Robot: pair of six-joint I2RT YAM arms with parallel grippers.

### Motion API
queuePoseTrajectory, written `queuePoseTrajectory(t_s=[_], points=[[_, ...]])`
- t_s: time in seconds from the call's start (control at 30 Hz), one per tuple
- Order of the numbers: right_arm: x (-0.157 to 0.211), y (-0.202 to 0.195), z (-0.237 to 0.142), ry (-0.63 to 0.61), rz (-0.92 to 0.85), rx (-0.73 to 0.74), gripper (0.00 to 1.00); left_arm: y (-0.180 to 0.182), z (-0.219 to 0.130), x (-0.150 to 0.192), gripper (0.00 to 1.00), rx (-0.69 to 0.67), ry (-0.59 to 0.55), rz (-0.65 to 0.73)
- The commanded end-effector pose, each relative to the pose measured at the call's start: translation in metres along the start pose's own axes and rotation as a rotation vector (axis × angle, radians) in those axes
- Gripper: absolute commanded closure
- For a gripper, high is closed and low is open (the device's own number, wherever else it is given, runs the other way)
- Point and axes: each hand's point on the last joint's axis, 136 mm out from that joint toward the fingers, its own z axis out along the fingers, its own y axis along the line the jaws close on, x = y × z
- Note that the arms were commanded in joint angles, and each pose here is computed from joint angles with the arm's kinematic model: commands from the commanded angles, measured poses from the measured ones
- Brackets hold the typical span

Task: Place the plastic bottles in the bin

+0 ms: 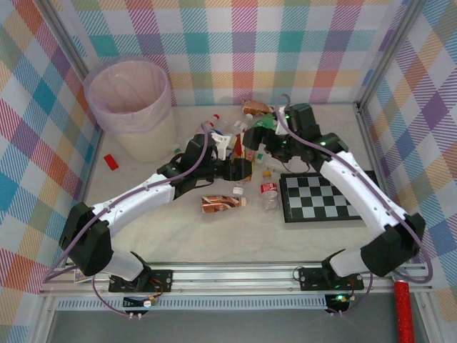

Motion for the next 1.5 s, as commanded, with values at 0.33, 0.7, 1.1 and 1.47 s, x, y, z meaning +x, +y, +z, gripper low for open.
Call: queuePoseTrajectory(t_s=[0.33, 0.7, 1.1, 1.47], points=[[0.035, -0.073, -0.039, -0.036, -0.113, 0.243, 0.01, -0.008, -0.090, -0.098, 0.39, -0.245, -0.102, 0.288], [0.095, -0.106, -0.016, 0.060, -0.068, 0.188, 0.01, 0.062, -0.193, -0.205, 0.43, -0.449, -0.416, 0.187], [0.121, -0.120, -0.006, 0.127, -0.028, 0.176, 0.01, 0.163, -0.238, -0.274, 0.46, -0.457, -0.549, -0.058], [0.139, -0.135, -0.006, 0.150, -0.023, 0.206, 0.00, 0.233, -0.246, -0.296, 0.46, -0.652, -0.565, -0.156]])
